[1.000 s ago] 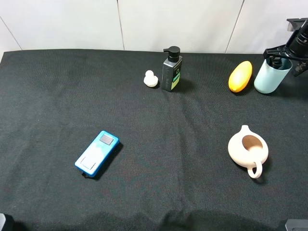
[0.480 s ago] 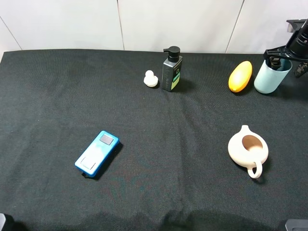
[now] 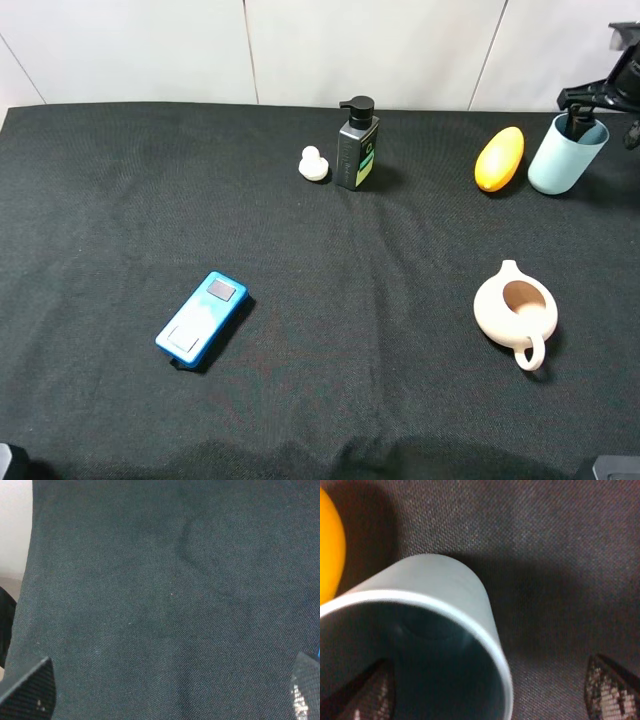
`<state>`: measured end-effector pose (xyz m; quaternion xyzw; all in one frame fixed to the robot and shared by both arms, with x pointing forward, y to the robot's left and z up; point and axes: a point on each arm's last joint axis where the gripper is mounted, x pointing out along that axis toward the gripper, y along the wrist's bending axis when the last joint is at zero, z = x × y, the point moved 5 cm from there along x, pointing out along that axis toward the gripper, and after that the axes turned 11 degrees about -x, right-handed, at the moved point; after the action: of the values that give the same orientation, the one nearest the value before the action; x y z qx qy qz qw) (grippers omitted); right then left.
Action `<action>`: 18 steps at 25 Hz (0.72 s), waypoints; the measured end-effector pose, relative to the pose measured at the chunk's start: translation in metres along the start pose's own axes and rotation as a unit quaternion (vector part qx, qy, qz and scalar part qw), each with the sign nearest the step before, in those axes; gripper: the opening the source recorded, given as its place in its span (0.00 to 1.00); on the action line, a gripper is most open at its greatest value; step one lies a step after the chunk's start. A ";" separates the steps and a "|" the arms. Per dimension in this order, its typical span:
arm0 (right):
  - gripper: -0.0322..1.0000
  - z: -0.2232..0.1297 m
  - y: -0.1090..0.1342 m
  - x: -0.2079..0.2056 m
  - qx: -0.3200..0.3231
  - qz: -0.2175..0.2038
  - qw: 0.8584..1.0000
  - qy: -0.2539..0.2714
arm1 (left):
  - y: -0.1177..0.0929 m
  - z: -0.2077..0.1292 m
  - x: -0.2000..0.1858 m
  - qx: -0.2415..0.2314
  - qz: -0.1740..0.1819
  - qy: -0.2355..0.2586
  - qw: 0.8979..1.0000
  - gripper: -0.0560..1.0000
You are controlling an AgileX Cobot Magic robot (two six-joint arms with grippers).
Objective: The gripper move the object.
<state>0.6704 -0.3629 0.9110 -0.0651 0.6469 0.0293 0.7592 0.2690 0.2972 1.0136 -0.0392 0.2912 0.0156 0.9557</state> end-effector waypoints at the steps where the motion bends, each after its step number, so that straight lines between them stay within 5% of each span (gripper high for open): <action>1: 0.59 0.000 0.000 -0.003 0.000 0.000 1.000 -0.003 | 0.000 0.000 0.000 0.000 0.000 0.000 1.000 0.99; 18: 0.59 -0.011 0.008 -0.075 0.011 0.013 0.999 -0.032 | 0.000 0.000 0.000 0.000 0.000 0.000 1.000 0.99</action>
<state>0.6464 -0.3535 0.9823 -0.0478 0.6229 0.0340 0.7801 0.2690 0.2972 1.0136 -0.0392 0.2912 0.0156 0.9557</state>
